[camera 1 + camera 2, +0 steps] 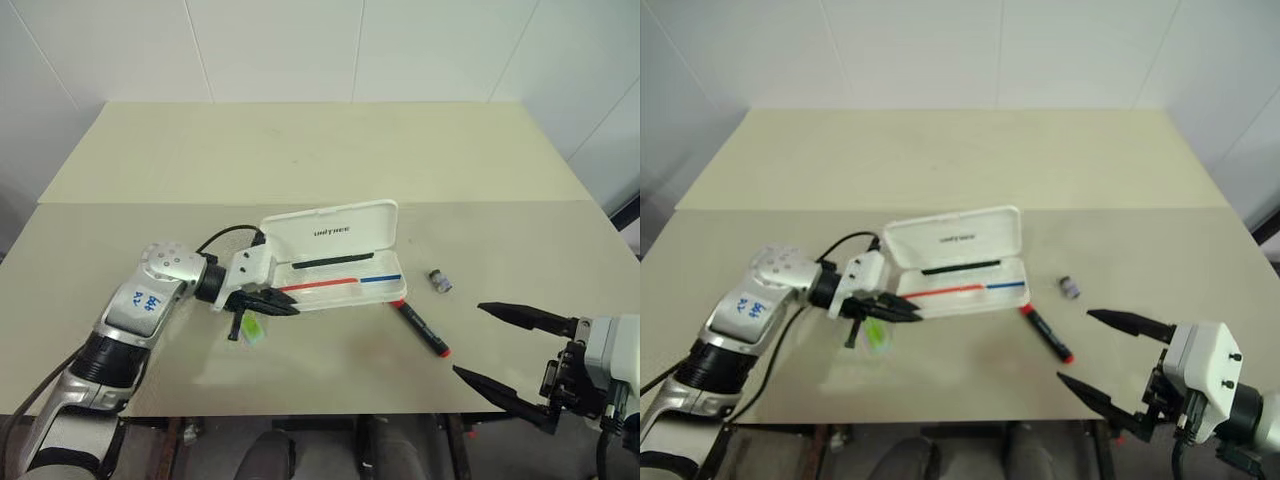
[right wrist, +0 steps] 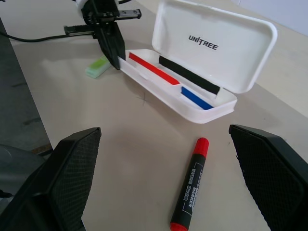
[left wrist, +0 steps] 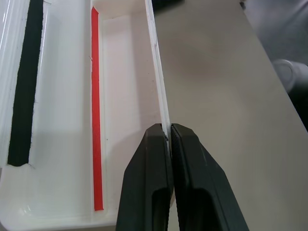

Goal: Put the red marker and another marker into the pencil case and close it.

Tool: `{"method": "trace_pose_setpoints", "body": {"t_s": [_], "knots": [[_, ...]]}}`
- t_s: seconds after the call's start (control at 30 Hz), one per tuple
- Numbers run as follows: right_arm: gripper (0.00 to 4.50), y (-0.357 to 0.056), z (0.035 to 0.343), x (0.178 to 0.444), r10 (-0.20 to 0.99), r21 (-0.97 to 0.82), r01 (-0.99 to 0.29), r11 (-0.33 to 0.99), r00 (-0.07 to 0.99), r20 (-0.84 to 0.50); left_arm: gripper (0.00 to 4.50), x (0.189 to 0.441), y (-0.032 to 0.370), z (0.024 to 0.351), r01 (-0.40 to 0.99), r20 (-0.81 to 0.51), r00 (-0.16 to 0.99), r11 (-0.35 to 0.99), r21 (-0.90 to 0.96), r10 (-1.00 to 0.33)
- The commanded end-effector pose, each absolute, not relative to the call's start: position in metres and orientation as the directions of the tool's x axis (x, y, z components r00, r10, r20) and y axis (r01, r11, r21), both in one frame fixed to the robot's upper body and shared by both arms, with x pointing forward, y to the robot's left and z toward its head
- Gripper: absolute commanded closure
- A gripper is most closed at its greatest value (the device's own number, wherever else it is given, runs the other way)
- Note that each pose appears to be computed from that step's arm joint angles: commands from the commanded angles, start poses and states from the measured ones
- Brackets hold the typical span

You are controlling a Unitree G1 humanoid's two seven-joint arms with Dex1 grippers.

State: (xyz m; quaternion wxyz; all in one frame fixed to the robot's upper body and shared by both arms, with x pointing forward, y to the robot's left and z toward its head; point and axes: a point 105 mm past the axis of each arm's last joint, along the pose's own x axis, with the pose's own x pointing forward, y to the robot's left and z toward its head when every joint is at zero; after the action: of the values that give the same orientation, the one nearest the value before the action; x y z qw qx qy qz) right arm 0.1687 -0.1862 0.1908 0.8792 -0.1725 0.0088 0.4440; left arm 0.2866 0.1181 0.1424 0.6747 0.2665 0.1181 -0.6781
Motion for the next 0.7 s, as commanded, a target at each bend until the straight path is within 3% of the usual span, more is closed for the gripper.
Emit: {"method": "trace_pose_setpoints", "body": {"t_s": [0.03, 0.13, 0.37, 0.7], "knots": [[0.0, -0.188, 0.192, 0.17, 0.775, -0.32, -0.779, 0.539, 0.608, -0.174, 4.47, 0.281, 0.123, 0.151, 0.965, -0.528, 0.053, -0.093, 0.247, -0.847], [0.0, -0.189, 0.19, 0.171, 0.77, -0.317, -0.777, 0.544, 0.612, -0.18, 4.47, 0.282, 0.131, 0.141, 0.958, -0.588, 0.078, -0.103, 0.268, -0.805], [0.0, -0.191, 0.187, 0.171, 0.756, -0.311, -0.77, 0.558, 0.625, -0.191, 4.47, 0.276, 0.131, 0.14, 0.952, -0.566, 0.039, -0.141, 0.272, -0.824], [0.0, -0.194, 0.185, 0.171, 0.742, -0.312, -0.761, 0.569, 0.638, -0.204, 4.47, 0.283, 0.133, 0.125, 0.932, -0.6, 0.086, -0.147, 0.33, -0.796]]}}
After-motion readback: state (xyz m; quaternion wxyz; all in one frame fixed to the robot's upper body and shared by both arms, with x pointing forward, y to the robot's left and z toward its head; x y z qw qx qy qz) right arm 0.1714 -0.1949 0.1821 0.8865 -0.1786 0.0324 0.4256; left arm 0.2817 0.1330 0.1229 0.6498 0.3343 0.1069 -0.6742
